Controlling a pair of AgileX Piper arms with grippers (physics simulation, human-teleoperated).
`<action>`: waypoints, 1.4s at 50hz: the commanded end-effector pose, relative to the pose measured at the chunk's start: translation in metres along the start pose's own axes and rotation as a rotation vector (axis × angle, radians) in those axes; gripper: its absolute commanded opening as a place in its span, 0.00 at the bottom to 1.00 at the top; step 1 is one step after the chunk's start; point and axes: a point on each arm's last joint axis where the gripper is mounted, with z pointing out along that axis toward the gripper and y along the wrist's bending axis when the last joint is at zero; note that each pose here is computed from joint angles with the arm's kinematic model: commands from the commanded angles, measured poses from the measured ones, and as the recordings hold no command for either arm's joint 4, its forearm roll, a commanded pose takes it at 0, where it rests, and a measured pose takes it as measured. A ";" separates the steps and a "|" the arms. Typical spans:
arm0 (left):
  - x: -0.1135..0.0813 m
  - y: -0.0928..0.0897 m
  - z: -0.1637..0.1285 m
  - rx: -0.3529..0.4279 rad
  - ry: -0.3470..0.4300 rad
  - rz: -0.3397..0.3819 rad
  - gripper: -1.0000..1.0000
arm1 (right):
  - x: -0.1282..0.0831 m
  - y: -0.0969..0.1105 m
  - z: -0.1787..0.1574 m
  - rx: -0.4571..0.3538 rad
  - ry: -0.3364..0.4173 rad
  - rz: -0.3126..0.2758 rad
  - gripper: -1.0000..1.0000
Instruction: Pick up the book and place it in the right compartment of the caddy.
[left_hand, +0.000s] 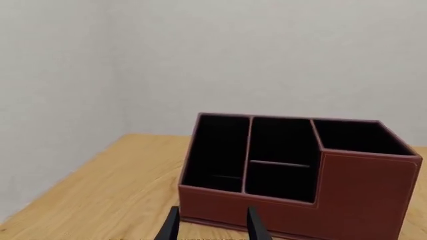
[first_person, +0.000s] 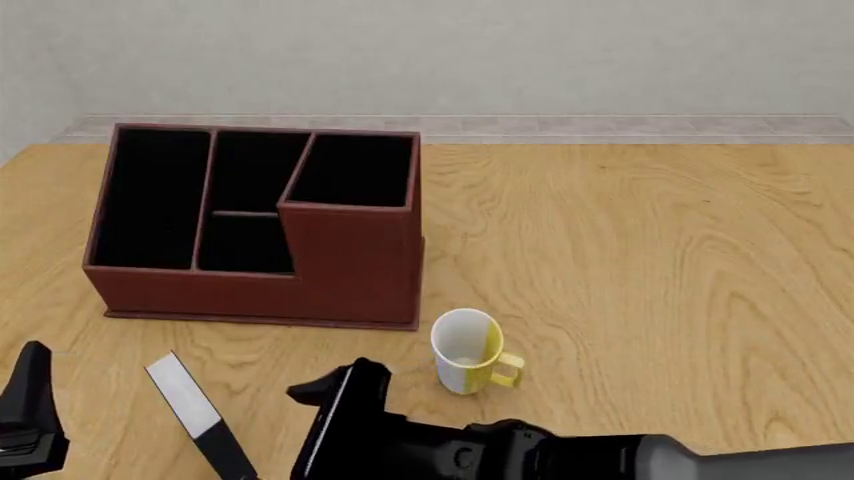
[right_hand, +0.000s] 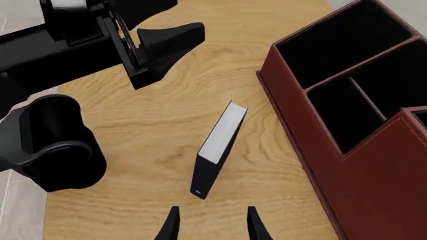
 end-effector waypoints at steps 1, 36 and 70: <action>0.005 0.001 0.000 -0.029 0.008 0.009 1.00 | 0.003 -0.003 0.021 0.007 0.018 0.020 1.00; 0.020 0.004 0.001 -0.093 0.033 0.031 1.00 | 0.000 0.007 0.071 -0.020 0.034 0.072 1.00; 0.030 0.005 0.001 -0.118 0.052 0.038 1.00 | -0.003 0.001 0.098 -0.007 0.043 0.098 1.00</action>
